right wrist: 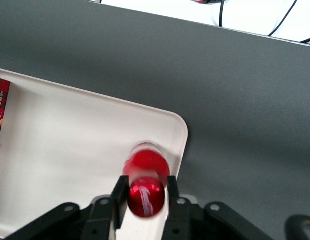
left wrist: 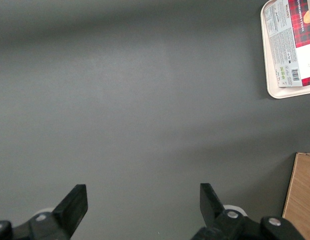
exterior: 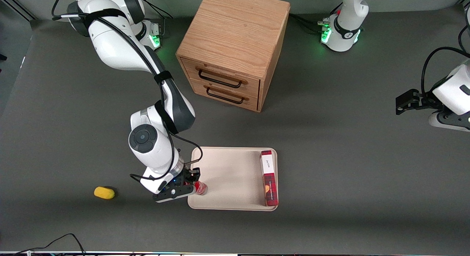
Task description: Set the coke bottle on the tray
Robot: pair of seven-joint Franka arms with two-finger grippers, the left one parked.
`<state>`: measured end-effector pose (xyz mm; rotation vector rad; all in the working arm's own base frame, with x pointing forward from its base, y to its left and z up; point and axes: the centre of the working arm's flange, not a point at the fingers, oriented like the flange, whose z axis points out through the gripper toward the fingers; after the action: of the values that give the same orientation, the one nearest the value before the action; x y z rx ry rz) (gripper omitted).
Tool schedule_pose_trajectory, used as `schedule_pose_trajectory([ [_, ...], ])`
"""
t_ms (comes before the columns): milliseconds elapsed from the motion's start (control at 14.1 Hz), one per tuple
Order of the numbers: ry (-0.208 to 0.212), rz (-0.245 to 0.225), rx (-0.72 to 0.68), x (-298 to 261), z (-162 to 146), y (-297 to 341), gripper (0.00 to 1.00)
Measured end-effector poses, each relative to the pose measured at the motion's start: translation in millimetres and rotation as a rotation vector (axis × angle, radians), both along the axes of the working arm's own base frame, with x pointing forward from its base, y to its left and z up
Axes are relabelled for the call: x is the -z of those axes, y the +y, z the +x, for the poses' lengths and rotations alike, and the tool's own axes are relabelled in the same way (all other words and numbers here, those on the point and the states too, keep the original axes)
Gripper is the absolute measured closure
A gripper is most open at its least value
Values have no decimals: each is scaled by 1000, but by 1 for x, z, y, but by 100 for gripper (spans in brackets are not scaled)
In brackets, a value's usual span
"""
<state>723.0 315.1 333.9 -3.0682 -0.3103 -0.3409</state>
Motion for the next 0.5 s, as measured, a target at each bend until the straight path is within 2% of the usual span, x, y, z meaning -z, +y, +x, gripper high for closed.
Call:
schedule_pose_trajectory([
  [213, -9, 3, 6, -5, 3, -4, 24],
  [354, -12, 3, 7, -15, 4, -5, 6],
  [425, 6, -5, 12, -24, 2, -8, 0],
  [496, 32, -15, 21, -35, 1, -16, 0],
])
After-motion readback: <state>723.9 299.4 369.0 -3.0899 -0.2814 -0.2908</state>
